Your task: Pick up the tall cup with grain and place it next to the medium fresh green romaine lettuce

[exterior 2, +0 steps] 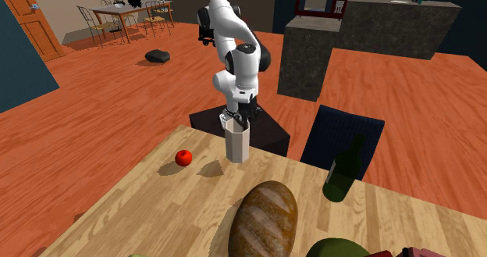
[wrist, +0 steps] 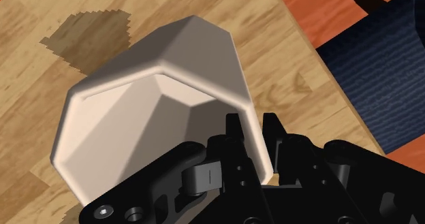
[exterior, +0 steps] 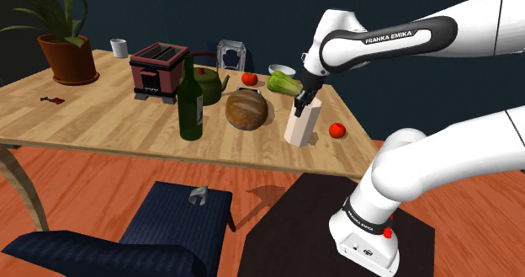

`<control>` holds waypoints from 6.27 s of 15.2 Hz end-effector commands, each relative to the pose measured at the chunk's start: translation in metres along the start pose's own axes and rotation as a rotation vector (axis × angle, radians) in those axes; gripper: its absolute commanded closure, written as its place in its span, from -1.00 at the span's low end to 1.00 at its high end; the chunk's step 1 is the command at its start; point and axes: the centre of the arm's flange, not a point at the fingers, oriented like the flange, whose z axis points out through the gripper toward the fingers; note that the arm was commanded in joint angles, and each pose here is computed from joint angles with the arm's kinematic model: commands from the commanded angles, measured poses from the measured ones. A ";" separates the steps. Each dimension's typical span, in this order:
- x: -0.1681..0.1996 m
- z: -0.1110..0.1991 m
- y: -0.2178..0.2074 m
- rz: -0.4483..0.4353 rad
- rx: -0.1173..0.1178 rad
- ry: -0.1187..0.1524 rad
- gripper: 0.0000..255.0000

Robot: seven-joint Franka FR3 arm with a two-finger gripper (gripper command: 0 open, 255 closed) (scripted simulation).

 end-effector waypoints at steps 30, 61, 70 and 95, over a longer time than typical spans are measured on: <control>0.013 -0.163 0.004 0.000 0.000 0.000 1.00; 0.205 -0.195 0.207 0.000 0.000 0.000 1.00; 0.257 -0.174 0.265 0.000 0.000 0.000 1.00; 0.246 -0.043 0.263 0.000 0.000 0.000 1.00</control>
